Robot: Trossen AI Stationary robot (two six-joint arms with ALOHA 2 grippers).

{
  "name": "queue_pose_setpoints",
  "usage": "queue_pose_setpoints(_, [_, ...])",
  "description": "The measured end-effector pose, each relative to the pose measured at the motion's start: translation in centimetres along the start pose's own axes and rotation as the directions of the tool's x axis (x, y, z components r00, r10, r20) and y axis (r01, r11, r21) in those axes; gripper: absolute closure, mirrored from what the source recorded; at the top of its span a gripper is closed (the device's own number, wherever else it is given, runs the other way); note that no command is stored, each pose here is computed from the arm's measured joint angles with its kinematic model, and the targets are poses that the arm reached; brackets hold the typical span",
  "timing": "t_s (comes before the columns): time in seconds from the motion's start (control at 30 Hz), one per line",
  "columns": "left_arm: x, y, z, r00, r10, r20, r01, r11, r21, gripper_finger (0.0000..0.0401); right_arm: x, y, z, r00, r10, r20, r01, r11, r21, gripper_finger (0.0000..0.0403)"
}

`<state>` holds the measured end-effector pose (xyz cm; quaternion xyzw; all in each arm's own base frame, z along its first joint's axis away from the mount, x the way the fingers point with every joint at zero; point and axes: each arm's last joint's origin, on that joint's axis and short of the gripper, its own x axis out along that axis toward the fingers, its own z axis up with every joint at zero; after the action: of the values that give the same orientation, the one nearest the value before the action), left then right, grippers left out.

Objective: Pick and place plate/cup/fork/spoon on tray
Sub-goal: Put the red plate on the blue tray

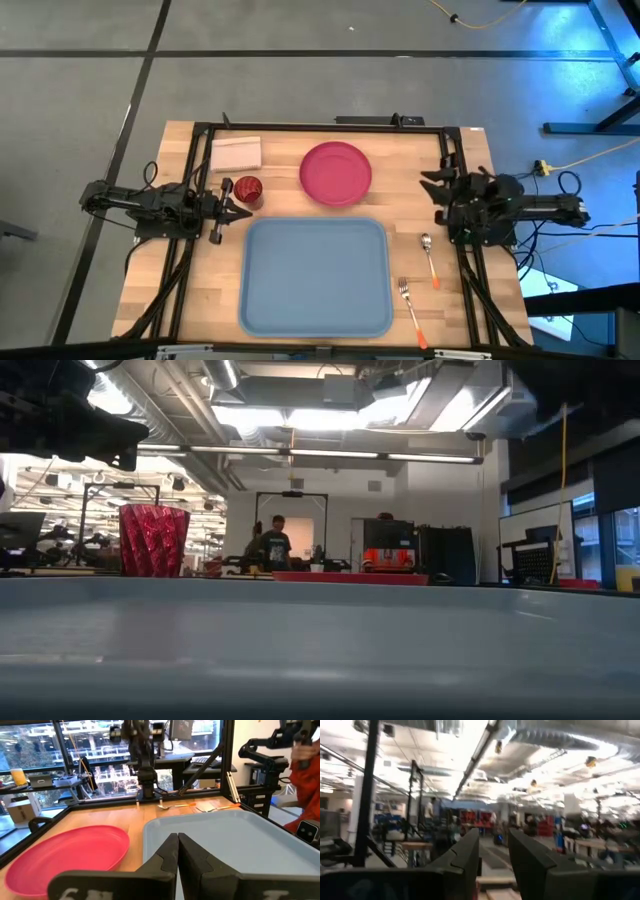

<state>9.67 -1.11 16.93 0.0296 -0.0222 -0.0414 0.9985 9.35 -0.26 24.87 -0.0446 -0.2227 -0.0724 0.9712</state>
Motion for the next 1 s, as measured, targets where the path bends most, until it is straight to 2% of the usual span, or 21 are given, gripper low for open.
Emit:
queue_pose_setpoints(0.1, [0.0, 0.0, 0.3, 1.000, 0.013, 0.028, -0.012, 0.999, -0.031, 0.0401, 1.6, 0.0, 1.8, 1.000, -0.001, -0.007, 0.000, 0.998, -0.061, 0.0293])
queue_pose_setpoints(0.17, [0.0, 0.2, 0.7, 0.997, 0.045, 0.067, -0.040, 0.997, -0.069, 0.0401, 3.0, 0.0, 2.4, 0.998, -0.045, -0.049, 0.040, 0.994, -0.106, 0.0293])
queue_pose_setpoints(0.23, [-0.1, 0.3, 0.9, 0.993, 0.075, 0.093, -0.069, 0.996, -0.060, 0.0401, 4.9, -0.2, 2.7, 0.974, -0.177, -0.142, 0.154, 0.976, -0.156, 0.0293])
queue_pose_setpoints(0.27, [-0.1, 0.3, 1.0, 0.992, 0.077, 0.099, -0.073, 0.996, -0.051, 0.0401, 5.8, -0.5, 2.8, 0.939, -0.286, -0.193, 0.250, 0.949, -0.192, 0.0293])
queue_pose_setpoints(0.3, [-0.1, 0.3, 1.0, 0.991, 0.078, 0.104, -0.074, 0.996, -0.040, 0.0401, 6.8, -0.8, 2.9, 0.879, -0.413, -0.240, 0.357, 0.902, -0.245, 0.0293])
queue_pose_setpoints(0.37, [-0.1, 0.3, 1.1, 0.990, 0.082, 0.113, -0.081, 0.997, -0.018, 0.0401, 8.5, -1.6, 3.1, 0.697, -0.650, -0.302, 0.527, 0.750, -0.400, 0.0293])
queue_pose_setpoints(0.4, [-0.1, 0.3, 1.2, 0.989, 0.087, 0.117, -0.086, 0.996, -0.010, 0.0401, 9.3, -2.1, 3.2, 0.599, -0.738, -0.312, 0.572, 0.667, -0.478, 0.0293])
queue_pose_setpoints(0.43, [-0.1, 0.3, 1.3, 0.988, 0.089, 0.128, -0.089, 0.996, -0.003, 0.0401, 10.2, -2.5, 3.5, 0.525, -0.791, -0.314, 0.593, 0.604, -0.533, 0.0293])
queue_pose_setpoints(0.47, [-0.1, 0.3, 1.4, 0.986, 0.089, 0.143, -0.090, 0.996, 0.000, 0.0401, 11.1, -3.0, 3.8, 0.474, -0.820, -0.320, 0.593, 0.566, -0.572, 0.0293])
queue_pose_setpoints(0.5, [-0.1, 0.3, 1.5, 0.984, 0.090, 0.154, -0.091, 0.996, -0.002, 0.0401, 11.9, -3.4, 4.0, 0.444, -0.831, -0.335, 0.584, 0.552, -0.596, 0.0293])
queue_pose_setpoints(0.67, [-0.1, 0.3, 1.5, 0.984, 0.090, 0.155, -0.091, 0.996, -0.002, 0.0401, 16.1, -6.8, 4.9, 0.398, -0.790, -0.466, 0.500, 0.612, -0.612, 0.0293])
queue_pose_setpoints(0.83, [-0.1, 0.3, 1.5, 0.984, 0.090, 0.155, -0.091, 0.996, -0.003, 0.0401, 18.1, -13.3, 4.7, 0.237, -0.790, -0.566, 0.508, 0.597, -0.621, 0.0293])
queue_pose_setpoints(0.9, [-0.1, 0.3, 1.5, 0.984, 0.090, 0.155, -0.090, 0.996, -0.003, 0.0401, 17.9, -16.3, 3.8, 0.168, -0.732, -0.660, 0.541, 0.628, -0.559, 0.0293])
queue_pose_setpoints(1.0, [-0.1, 0.3, 1.5, 0.984, 0.090, 0.155, -0.090, 0.996, -0.002, 0.0401, 16.9, -20.2, 1.3, 0.089, -0.576, -0.812, 0.608, 0.677, -0.414, 0.0293])
